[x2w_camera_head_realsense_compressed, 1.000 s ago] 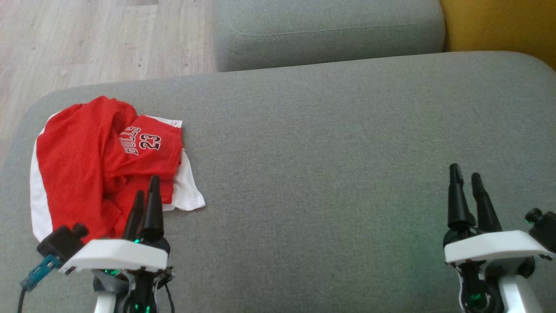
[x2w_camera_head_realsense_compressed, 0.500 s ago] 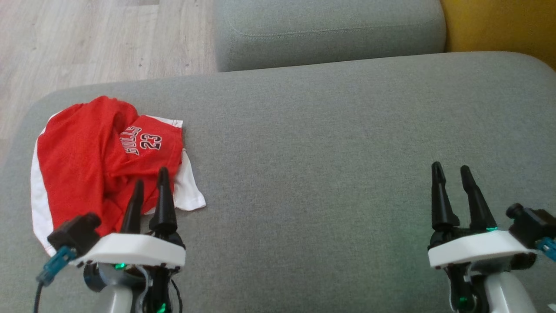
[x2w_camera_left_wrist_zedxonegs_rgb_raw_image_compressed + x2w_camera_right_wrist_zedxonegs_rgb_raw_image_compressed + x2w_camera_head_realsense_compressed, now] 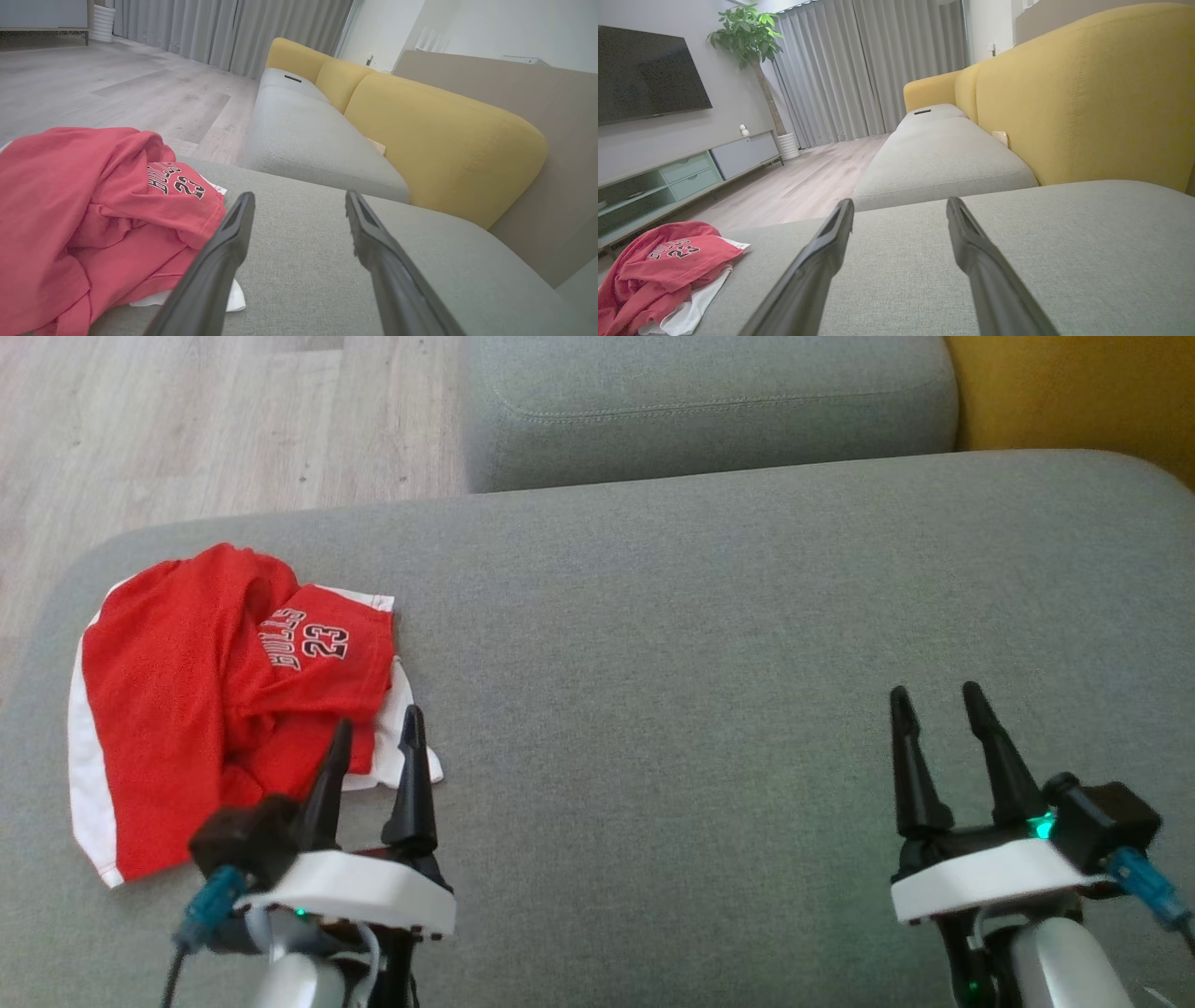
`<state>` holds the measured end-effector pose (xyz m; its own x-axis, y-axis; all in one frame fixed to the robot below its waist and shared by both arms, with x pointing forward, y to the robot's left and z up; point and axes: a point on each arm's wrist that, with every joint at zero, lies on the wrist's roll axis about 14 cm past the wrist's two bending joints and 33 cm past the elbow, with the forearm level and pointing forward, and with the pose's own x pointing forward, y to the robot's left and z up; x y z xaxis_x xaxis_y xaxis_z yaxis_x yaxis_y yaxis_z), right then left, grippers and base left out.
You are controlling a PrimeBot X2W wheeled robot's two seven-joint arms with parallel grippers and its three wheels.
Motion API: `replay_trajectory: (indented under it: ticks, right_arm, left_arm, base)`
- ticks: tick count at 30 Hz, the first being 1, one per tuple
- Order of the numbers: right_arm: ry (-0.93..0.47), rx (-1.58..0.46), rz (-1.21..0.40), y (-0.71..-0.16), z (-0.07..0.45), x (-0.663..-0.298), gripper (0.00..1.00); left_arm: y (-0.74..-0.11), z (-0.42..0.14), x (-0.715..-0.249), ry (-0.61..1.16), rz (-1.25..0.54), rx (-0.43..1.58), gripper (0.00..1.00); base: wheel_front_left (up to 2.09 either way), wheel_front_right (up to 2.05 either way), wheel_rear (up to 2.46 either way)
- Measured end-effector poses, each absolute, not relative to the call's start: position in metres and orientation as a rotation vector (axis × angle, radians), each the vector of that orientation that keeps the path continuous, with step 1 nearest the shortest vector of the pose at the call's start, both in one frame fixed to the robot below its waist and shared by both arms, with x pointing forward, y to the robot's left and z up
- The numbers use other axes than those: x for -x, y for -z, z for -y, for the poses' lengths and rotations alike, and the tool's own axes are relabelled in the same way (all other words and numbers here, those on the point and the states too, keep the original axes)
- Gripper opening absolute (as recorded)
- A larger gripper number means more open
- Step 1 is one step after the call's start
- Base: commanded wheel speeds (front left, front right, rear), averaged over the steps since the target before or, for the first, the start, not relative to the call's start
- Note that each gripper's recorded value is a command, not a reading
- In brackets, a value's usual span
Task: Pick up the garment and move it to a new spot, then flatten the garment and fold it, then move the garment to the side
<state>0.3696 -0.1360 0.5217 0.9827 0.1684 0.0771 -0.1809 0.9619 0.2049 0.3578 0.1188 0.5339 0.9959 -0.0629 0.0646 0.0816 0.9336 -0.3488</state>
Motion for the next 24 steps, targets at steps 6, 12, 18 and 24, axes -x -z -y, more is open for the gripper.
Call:
replay_trajectory:
  ticks: [6,12,18,24]
  right_arm:
    - [-0.198,-0.143,0.07,-0.523,0.13,-0.368,1.0]
    - [-0.21,-0.089,0.088,-0.525,0.128,-0.367,1.0]
    - [-0.202,-0.172,0.108,-0.528,0.129,-0.363,1.0]
    - [-0.179,-0.285,0.095,-0.523,0.133,-0.363,1.0]
  left_arm:
    - [-0.529,-0.107,-0.353,0.118,0.051,0.259,1.0]
    - [-0.528,-0.1,-0.35,0.129,0.062,0.195,1.0]
    - [-0.542,-0.1,-0.35,0.122,0.116,0.223,1.0]
    - [-0.545,-0.109,-0.348,0.113,0.14,0.297,1.0]
  base:
    - [0.0,0.0,0.0]
    - [0.0,0.0,0.0]
    - [0.0,0.0,0.0]
    - [0.0,0.0,0.0]
